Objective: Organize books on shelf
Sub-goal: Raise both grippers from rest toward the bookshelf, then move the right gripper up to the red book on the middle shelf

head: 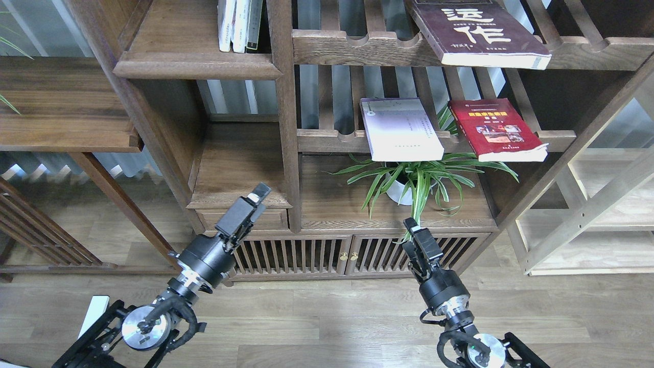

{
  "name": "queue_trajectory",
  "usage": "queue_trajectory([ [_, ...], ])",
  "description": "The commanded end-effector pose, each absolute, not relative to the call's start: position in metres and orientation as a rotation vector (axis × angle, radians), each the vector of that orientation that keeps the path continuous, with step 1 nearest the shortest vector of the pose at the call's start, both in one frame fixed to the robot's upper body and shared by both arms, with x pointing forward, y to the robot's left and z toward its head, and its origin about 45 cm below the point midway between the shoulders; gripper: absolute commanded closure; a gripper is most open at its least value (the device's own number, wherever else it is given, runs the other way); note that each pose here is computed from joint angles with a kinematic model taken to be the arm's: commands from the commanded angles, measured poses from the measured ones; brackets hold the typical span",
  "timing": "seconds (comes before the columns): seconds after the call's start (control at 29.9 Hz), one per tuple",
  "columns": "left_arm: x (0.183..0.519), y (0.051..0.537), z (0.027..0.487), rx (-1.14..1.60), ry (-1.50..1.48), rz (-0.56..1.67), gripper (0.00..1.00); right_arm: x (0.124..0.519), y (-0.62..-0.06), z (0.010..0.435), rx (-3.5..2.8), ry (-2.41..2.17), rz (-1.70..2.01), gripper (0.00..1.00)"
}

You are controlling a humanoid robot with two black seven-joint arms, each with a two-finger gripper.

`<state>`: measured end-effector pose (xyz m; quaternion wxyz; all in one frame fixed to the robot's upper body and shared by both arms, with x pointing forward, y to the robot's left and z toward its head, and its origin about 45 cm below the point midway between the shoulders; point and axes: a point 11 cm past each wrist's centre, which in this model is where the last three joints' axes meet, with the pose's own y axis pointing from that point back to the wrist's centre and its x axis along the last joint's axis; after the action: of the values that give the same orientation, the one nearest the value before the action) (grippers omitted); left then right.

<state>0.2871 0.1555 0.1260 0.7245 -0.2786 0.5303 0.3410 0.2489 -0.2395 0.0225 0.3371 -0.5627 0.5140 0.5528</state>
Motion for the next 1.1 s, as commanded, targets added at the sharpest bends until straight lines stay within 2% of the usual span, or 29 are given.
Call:
queue_trajectory([
  [0.0,0.279,0.154,0.131,-0.622,1.177,0.729,0.01,0.246,-0.239,0.025,-1.458,1.329,1.434,0.0],
  [0.67,0.283,0.171,0.141,-0.787,1.26,0.72,0.01,0.262,-0.262,0.04,-1.389,1.352,1.311,0.0],
  [1.07,0.29,0.204,0.142,-0.843,1.225,0.791,0.01,0.276,-0.28,0.049,-1.345,1.362,1.242,0.0],
])
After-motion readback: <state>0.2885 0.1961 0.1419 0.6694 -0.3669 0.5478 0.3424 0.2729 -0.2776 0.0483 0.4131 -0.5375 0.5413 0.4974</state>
